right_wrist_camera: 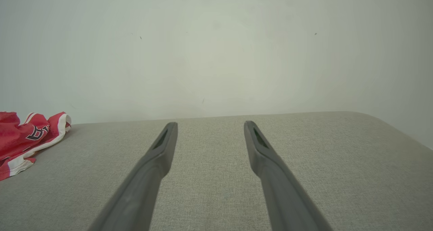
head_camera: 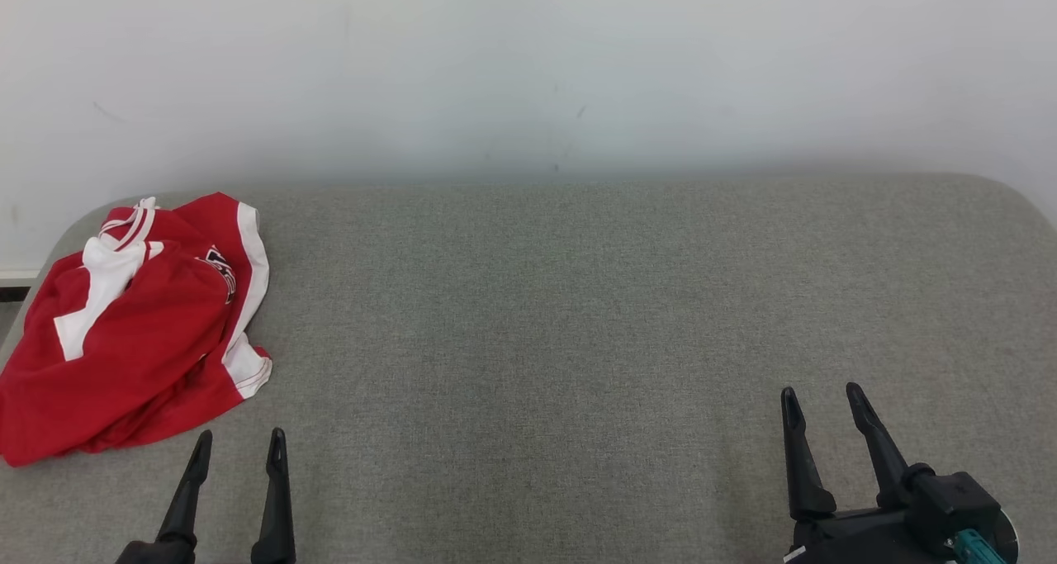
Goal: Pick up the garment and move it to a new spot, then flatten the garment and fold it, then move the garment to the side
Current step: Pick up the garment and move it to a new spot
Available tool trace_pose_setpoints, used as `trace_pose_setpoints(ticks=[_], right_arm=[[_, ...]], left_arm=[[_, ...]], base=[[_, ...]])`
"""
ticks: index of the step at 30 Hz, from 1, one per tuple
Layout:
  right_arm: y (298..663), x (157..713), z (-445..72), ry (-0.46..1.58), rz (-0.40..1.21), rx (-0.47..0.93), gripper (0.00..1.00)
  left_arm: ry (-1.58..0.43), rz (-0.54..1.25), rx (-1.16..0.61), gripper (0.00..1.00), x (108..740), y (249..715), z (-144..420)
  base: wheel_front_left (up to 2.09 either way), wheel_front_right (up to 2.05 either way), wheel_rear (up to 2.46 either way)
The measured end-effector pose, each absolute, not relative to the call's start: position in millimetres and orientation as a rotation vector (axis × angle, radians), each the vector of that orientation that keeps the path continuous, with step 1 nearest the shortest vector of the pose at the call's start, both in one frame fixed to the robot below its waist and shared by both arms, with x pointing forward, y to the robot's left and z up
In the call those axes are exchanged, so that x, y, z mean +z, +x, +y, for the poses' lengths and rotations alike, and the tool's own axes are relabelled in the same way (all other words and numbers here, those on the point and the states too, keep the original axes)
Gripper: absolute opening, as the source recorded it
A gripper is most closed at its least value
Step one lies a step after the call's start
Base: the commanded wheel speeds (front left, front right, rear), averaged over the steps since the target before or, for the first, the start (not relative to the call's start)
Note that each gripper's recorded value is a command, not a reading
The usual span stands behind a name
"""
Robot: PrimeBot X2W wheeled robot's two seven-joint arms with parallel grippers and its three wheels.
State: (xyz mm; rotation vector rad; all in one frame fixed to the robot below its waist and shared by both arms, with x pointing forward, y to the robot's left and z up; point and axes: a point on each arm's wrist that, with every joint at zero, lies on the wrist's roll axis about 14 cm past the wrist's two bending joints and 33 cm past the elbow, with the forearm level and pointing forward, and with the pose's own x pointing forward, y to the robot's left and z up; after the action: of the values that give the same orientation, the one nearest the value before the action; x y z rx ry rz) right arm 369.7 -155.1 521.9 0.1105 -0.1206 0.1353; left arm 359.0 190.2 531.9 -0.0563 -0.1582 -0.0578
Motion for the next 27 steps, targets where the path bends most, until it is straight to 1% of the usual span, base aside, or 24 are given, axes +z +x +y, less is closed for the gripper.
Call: trace_pose_setpoints(ticks=[19,25,27], right_arm=[[370.1,519.2,-153.1,0.118,-0.11,0.14,1.0],[372.4,517.7,-148.5,0.123,-0.105,0.154,1.0],[374.7,515.1,-141.7,0.128,-0.096,0.173,1.0]], left_arm=[[-0.06,-0.146,-0.045,1.0,527.9,358.4,192.7],[-0.055,-0.149,-0.015,1.0,528.9,355.5,200.9],[-0.047,-0.146,0.032,1.0,527.8,352.1,213.4]], base=[[0.0,0.0,0.0],[0.0,0.0,0.0],[0.0,0.0,0.0]])
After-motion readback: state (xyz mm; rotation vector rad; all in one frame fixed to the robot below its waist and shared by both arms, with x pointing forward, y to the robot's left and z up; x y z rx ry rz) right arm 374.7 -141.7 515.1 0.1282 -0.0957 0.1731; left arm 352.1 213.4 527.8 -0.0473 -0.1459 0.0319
